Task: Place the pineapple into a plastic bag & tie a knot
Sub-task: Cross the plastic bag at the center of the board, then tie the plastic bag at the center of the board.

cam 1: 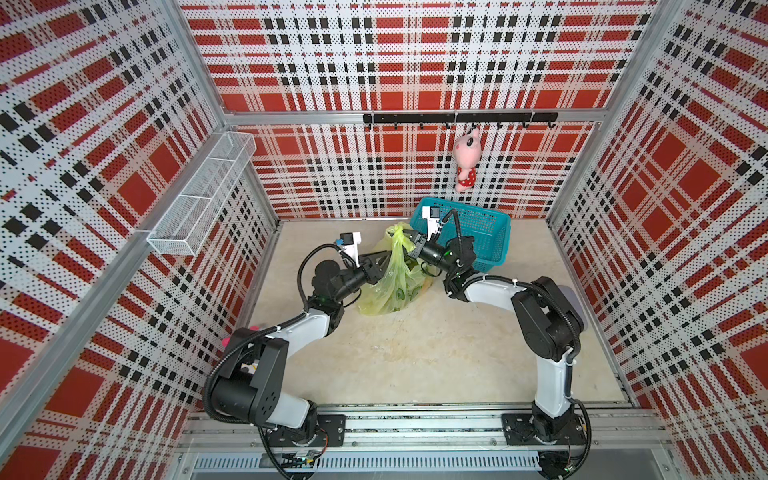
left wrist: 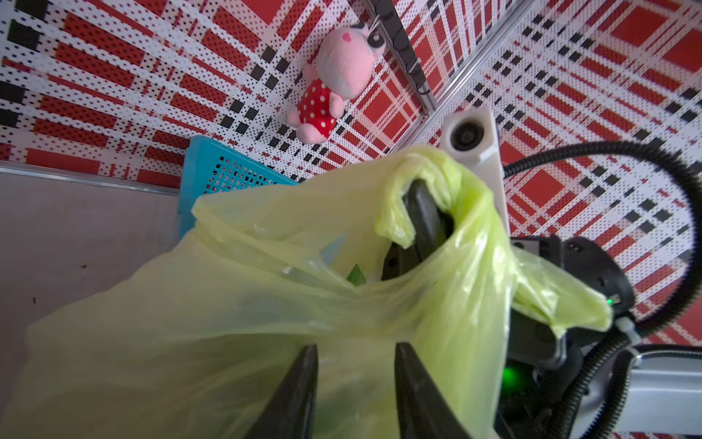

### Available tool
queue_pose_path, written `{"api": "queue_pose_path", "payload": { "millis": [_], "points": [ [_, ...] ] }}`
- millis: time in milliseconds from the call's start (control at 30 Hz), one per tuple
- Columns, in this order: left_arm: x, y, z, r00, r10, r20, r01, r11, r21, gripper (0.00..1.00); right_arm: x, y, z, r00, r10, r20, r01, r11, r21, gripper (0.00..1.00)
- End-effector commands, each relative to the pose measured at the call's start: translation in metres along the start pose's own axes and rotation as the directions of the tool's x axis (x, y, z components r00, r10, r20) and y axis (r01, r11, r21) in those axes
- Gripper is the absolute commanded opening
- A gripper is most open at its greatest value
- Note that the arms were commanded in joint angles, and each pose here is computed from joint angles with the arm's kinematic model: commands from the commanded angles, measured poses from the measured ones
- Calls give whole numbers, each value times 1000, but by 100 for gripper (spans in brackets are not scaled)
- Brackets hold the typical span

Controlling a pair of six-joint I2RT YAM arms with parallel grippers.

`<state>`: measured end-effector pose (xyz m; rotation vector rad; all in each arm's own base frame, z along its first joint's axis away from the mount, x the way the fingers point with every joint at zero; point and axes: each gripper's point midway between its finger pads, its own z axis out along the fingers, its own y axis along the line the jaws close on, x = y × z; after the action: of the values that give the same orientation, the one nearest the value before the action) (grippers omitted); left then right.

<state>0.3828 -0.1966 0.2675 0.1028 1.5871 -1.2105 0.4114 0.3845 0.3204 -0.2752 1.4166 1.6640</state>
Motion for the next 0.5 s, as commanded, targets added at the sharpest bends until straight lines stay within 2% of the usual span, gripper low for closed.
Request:
{"api": "queue_pose_path", "payload": {
  "millis": [0, 200, 467],
  "points": [
    [-50, -34, -23, 986, -22, 164, 1, 992, 126, 46, -6, 16, 0, 1000, -11, 20, 12, 998, -59, 0],
    [-78, -50, -32, 962, -96, 255, 55, 985, 163, 55, -6, 16, 1, 1000, -1, 18, 2, 998, -67, 0],
    [-82, -45, -3, 939, -266, 217, 224, 954, 201, 54, -4, 18, 2, 1000, 2, 7, -1, 997, -79, 0]
  ]
}}
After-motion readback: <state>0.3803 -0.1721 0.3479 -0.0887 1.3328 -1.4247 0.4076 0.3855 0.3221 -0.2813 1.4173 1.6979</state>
